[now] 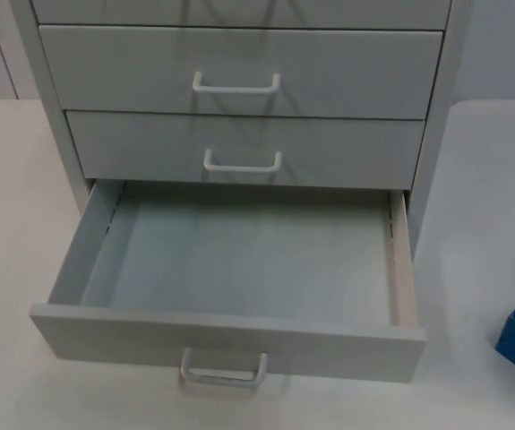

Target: Open the drawer with the left hand, place the block into the drawer with the right hand, then close the drawer with the left hand.

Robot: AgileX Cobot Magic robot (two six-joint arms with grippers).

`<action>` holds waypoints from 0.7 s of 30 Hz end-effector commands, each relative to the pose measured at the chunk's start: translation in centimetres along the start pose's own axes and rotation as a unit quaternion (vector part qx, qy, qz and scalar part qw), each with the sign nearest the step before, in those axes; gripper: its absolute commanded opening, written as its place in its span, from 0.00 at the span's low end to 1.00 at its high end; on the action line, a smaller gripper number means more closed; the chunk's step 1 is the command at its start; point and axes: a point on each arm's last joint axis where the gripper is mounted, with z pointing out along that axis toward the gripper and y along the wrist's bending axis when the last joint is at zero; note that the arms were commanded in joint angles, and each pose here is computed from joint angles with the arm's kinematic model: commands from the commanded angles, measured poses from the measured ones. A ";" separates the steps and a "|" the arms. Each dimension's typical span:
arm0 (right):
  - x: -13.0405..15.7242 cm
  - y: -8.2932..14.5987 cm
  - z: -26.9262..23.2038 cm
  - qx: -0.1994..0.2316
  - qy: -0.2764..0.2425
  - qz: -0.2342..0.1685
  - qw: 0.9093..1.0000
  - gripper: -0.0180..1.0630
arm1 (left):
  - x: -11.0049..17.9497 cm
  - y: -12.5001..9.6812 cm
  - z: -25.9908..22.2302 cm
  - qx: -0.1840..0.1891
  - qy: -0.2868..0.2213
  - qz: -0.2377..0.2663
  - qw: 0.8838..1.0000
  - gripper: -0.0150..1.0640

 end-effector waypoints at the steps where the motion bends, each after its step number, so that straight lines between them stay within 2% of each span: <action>1: -0.7 1.0 0.3 0.008 -0.036 -0.047 0.998 0.94 | 0.0 -0.1 0.0 0.002 -0.007 -0.004 1.000 0.99; 5: -1.6 2.7 1.7 0.018 -0.066 -0.138 0.988 0.94 | 0.0 -0.1 0.0 0.002 -0.009 -0.004 1.000 0.99; 6: -1.6 2.7 1.7 0.018 -0.066 -0.138 0.988 0.94 | 0.0 -0.1 0.0 0.002 -0.009 -0.004 1.000 0.99; 9: -1.9 3.6 3.1 0.014 -0.067 -0.184 0.981 0.94 | 0.0 -0.1 0.0 0.002 -0.010 -0.004 1.000 0.99; 14: -2.9 3.9 5.2 0.015 -0.065 -0.207 0.976 0.94 | -0.1 -0.1 0.0 0.001 -0.013 -0.004 1.000 0.99; 21: -5.1 4.6 7.5 0.022 -0.027 -0.222 0.974 0.94 | -0.1 -0.1 0.0 0.001 -0.016 -0.004 1.000 0.99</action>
